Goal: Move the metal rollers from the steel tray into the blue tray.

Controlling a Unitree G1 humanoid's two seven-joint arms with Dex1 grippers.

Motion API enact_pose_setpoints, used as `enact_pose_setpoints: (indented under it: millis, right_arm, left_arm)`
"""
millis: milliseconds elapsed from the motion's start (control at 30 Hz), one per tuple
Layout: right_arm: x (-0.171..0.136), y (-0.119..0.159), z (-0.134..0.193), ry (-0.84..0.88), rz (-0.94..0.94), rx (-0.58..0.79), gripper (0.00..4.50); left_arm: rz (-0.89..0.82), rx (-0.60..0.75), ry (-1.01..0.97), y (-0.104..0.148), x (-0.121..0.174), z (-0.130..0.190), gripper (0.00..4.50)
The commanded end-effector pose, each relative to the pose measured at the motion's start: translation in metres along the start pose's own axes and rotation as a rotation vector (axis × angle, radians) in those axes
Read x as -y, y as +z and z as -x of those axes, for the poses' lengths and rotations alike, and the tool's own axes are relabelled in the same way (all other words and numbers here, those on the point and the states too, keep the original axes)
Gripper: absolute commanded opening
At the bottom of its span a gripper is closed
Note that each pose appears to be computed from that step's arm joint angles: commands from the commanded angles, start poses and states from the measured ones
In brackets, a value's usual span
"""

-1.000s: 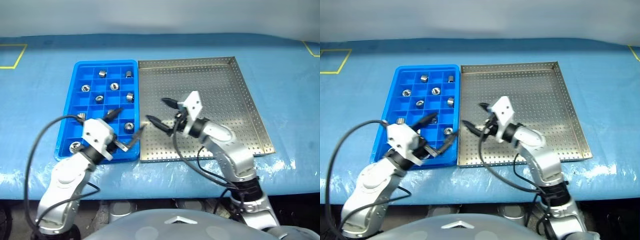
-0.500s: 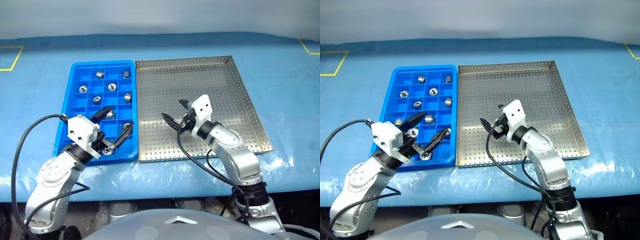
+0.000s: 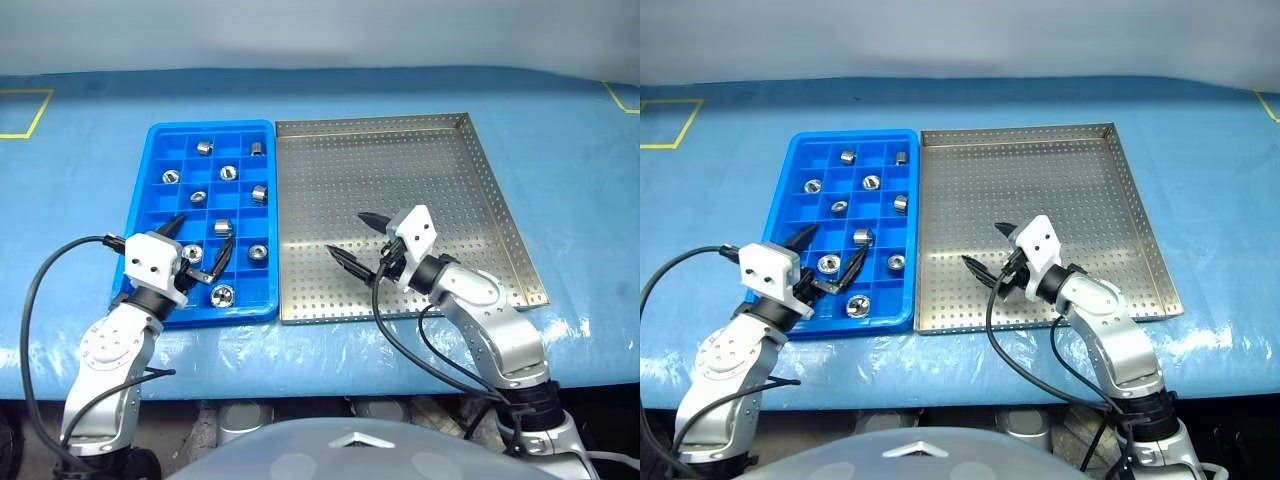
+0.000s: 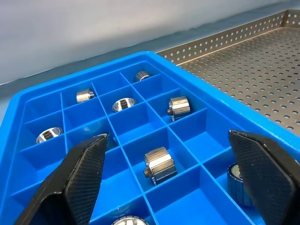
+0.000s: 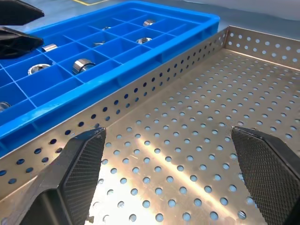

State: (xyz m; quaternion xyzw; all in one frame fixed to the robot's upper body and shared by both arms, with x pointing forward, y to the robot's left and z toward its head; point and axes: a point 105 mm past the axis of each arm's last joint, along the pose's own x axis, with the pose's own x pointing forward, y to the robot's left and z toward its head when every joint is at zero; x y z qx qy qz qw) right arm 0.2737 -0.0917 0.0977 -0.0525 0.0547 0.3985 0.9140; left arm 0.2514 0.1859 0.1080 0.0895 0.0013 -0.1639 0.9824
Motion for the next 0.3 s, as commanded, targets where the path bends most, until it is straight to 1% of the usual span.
enact_pose_setpoints:
  millis: [33,300]
  right_arm:
    - [0.002,0.014,0.004,-0.025,0.028,0.067,4.48]
    - [0.007,0.015,0.005,-0.052,0.041,0.082,4.48]
  left_arm:
    - [-0.015,0.039,-0.013,0.008,0.003,-0.004,4.5]
    - [-0.001,0.057,-0.082,0.013,0.013,-0.012,4.5]
